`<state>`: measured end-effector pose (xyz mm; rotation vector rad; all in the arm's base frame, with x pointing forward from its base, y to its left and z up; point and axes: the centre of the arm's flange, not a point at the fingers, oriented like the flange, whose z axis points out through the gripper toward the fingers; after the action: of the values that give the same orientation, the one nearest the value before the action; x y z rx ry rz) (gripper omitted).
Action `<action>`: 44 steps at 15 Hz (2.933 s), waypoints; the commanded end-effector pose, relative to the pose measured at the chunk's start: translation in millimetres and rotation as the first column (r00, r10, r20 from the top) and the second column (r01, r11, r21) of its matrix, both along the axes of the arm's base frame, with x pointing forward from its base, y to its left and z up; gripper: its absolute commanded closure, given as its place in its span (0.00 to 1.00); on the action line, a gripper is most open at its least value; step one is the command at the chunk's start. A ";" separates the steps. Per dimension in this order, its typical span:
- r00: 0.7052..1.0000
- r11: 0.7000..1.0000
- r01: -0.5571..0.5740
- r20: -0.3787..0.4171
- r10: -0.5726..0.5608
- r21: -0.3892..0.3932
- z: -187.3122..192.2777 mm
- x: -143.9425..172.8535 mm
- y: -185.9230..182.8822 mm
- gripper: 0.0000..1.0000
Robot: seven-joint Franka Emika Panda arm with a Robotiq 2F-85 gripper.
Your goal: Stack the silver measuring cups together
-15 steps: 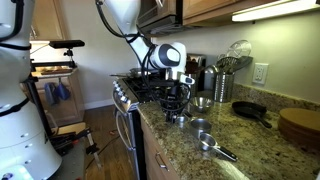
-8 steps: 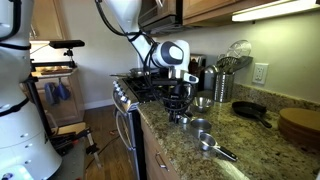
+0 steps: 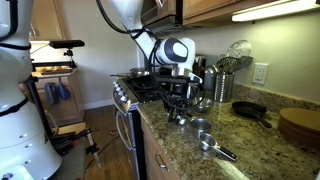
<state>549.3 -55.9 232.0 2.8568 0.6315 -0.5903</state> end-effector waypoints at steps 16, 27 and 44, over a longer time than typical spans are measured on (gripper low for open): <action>0.999 0.999 -0.035 -0.041 0.036 0.027 51.3 -12.5 -45.7 0.87; 0.999 1.000 0.008 0.035 -0.008 0.005 91.7 -14.9 -61.8 0.87; 0.974 0.973 0.227 0.025 -0.226 -0.042 86.8 -24.0 -72.5 0.00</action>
<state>535.1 -126.2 310.8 2.8938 0.4613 -0.6070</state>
